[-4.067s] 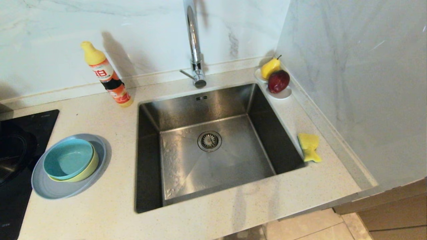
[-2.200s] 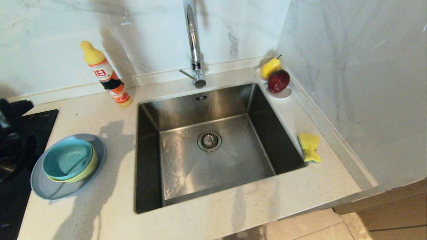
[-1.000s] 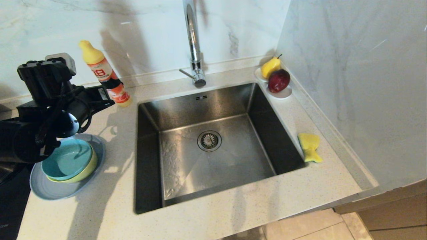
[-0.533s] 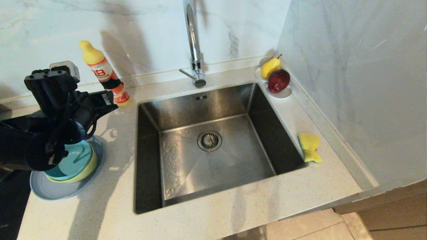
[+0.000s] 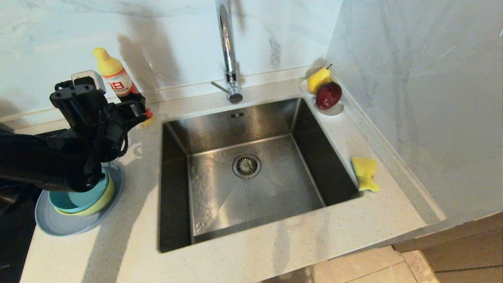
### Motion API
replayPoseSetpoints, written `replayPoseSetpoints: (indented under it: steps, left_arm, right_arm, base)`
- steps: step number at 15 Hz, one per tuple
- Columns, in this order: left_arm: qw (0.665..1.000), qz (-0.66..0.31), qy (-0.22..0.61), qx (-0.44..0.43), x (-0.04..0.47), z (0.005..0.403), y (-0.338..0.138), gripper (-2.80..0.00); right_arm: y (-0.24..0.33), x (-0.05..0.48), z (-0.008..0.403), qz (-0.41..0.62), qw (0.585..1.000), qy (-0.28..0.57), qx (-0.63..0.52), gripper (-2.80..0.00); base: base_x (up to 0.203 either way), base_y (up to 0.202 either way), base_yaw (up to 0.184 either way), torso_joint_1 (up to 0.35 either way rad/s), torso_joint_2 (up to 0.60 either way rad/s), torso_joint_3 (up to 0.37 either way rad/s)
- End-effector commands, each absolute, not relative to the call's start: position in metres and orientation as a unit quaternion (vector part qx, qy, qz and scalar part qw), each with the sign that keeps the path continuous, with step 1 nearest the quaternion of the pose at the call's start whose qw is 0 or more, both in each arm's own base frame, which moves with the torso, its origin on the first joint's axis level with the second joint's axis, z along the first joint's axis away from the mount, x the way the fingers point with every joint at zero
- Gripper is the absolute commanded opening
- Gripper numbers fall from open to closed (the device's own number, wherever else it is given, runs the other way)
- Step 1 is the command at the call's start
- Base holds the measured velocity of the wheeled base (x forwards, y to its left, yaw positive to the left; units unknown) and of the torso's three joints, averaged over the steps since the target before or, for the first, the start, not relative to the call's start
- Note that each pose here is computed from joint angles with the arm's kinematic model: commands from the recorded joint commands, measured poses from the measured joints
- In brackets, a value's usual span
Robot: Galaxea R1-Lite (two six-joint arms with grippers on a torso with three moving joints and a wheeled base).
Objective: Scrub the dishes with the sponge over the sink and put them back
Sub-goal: Grab the dish soap
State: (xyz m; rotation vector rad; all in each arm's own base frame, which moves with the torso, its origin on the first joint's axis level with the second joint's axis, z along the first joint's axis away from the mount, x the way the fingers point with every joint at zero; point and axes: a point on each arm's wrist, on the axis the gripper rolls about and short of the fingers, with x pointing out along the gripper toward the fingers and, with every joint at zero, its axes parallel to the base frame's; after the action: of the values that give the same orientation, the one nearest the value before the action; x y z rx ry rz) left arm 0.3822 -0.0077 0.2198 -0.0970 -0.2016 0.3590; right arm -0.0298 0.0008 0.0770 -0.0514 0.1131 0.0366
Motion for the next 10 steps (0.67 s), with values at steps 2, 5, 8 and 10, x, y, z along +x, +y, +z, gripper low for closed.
replayPoseSetpoints:
  steps: [2,5,8,10]
  left_arm:
    - [0.975,0.181,-0.118,-0.055,0.402,0.221,-0.008,0.00]
    - [0.972,0.181,-0.136,-0.059,0.418,0.224,-0.008,0.00]
    - [0.973,0.181,-0.132,-0.058,0.431,0.214,-0.009,0.00]
    - [0.972,0.182,-0.135,-0.060,0.439,0.211,-0.009,0.00]
  right_arm:
    - [0.001,-0.030,0.077,0.018,0.998,0.056,-0.026,-2.80]
    - [0.001,-0.030,0.077,0.018,0.998,0.056,-0.026,-2.80]
    - [0.001,-0.030,0.077,0.019,0.998,0.056,-0.026,-2.80]
    - [0.001,-0.030,0.077,0.018,0.998,0.056,-0.026,-2.80]
  base:
    - [0.000,0.000,0.000,0.000,0.00,0.000]
    - [0.000,0.000,0.000,0.000,0.00,0.000]
    - [0.000,0.000,0.000,0.000,0.00,0.000]
    - [0.000,0.000,0.000,0.000,0.00,0.000]
